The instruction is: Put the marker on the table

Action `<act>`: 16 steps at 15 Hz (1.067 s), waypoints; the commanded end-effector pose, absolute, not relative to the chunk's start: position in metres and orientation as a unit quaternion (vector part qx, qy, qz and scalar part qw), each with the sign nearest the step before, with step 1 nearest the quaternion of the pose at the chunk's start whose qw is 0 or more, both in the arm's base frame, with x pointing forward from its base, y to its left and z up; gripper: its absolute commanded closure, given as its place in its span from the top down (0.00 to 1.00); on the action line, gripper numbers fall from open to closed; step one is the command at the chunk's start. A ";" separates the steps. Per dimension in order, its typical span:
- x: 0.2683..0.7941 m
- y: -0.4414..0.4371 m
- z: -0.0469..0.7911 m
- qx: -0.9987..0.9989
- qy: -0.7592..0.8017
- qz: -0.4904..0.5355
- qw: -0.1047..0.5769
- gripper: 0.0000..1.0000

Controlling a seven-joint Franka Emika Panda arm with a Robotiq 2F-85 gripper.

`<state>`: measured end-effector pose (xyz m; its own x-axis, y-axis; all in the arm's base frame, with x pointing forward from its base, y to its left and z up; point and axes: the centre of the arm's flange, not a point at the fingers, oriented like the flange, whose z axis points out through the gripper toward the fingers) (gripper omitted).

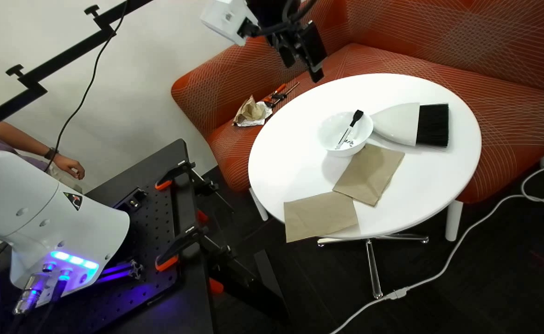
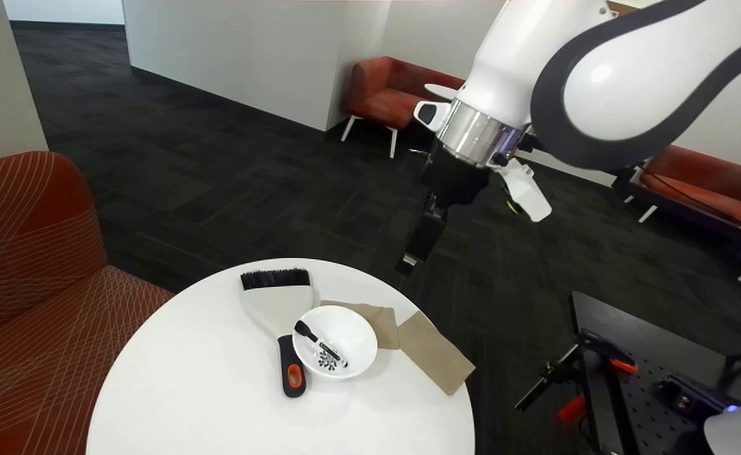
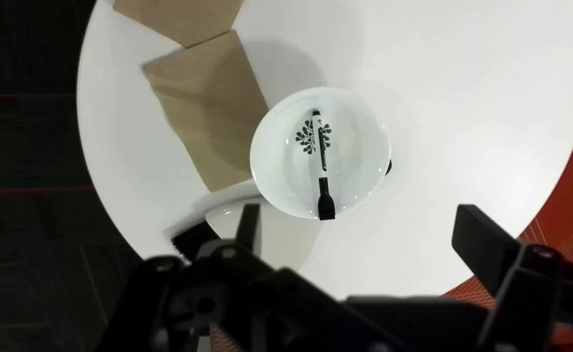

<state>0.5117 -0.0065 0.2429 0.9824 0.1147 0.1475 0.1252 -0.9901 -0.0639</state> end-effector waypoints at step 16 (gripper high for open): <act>0.582 0.022 0.098 -0.998 -0.035 -0.057 0.010 0.59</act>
